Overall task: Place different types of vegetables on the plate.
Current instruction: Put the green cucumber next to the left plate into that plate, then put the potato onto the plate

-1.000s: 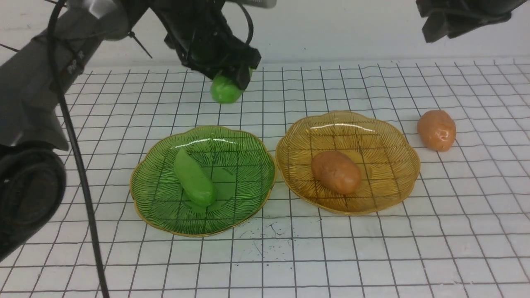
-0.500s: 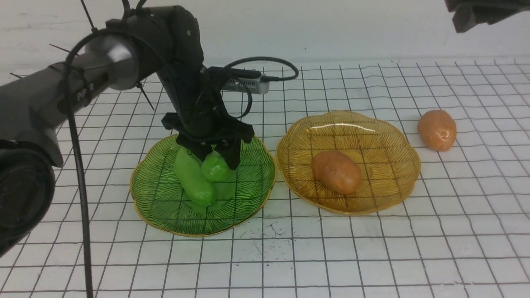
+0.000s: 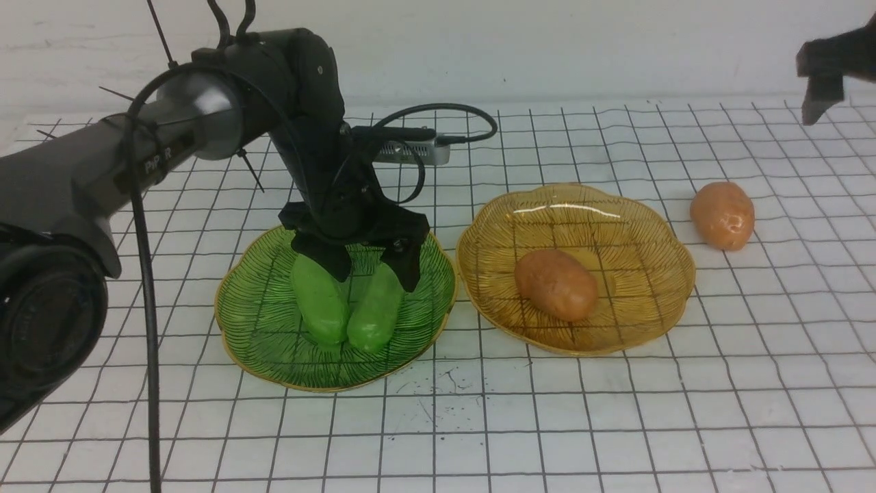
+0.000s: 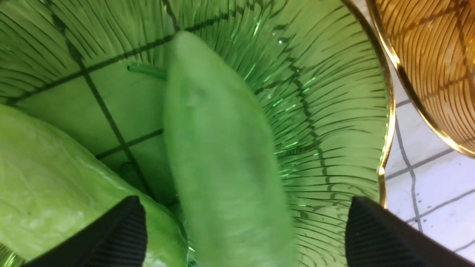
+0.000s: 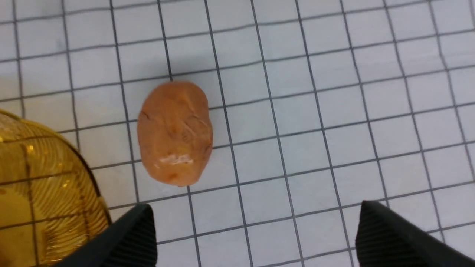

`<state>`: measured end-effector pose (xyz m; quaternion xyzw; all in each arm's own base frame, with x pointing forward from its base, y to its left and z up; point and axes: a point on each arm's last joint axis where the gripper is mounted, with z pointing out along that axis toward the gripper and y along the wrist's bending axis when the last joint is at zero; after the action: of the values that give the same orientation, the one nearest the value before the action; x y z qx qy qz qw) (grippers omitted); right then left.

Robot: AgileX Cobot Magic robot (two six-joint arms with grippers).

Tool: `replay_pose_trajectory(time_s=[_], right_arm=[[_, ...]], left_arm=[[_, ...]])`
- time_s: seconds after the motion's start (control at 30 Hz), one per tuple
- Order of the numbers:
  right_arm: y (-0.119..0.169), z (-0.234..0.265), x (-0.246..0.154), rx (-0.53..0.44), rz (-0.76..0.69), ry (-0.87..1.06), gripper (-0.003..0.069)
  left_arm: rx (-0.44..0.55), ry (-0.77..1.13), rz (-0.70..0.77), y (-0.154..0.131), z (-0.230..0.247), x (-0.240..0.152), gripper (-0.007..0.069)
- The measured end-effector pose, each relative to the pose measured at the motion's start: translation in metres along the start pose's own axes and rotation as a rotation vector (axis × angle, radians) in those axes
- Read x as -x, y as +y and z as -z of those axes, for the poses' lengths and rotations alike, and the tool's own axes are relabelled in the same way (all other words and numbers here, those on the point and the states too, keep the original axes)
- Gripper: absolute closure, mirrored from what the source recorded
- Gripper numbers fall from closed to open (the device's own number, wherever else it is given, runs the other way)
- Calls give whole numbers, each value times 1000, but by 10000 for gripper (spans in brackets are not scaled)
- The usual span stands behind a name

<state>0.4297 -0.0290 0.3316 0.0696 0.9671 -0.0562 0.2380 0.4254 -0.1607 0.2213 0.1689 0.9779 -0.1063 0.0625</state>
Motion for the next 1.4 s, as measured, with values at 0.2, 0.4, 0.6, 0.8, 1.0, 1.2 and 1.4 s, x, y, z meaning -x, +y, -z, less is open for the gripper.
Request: replay_pose_trajectory(time_s=[0.2,0.4,0.6,0.8,1.0,1.2,1.4], right_arm=[[13,-56,-2,64,-22,83,-32],[26,-104,-4,143,-66,96,-32],[33,-138,-5,169,-90,73,-32],[35,-161,-6,172,-97,42,-32],[38,-183,-12,174,-103,53,5],[38,-178,-9,175,-95,72,127],[35,-122,6,196,-80,98,125]], left_arm=[[0,-1,0,0,0,0,-51],[-1,-1,0,0,0,0,15],[-3,-1,6,0,0,0,60],[-3,-1,8,0,0,0,64],[-3,-1,9,0,0,0,67],[-3,-48,-1,-3,12,7,95],[-26,-163,-6,-11,44,20,269]])
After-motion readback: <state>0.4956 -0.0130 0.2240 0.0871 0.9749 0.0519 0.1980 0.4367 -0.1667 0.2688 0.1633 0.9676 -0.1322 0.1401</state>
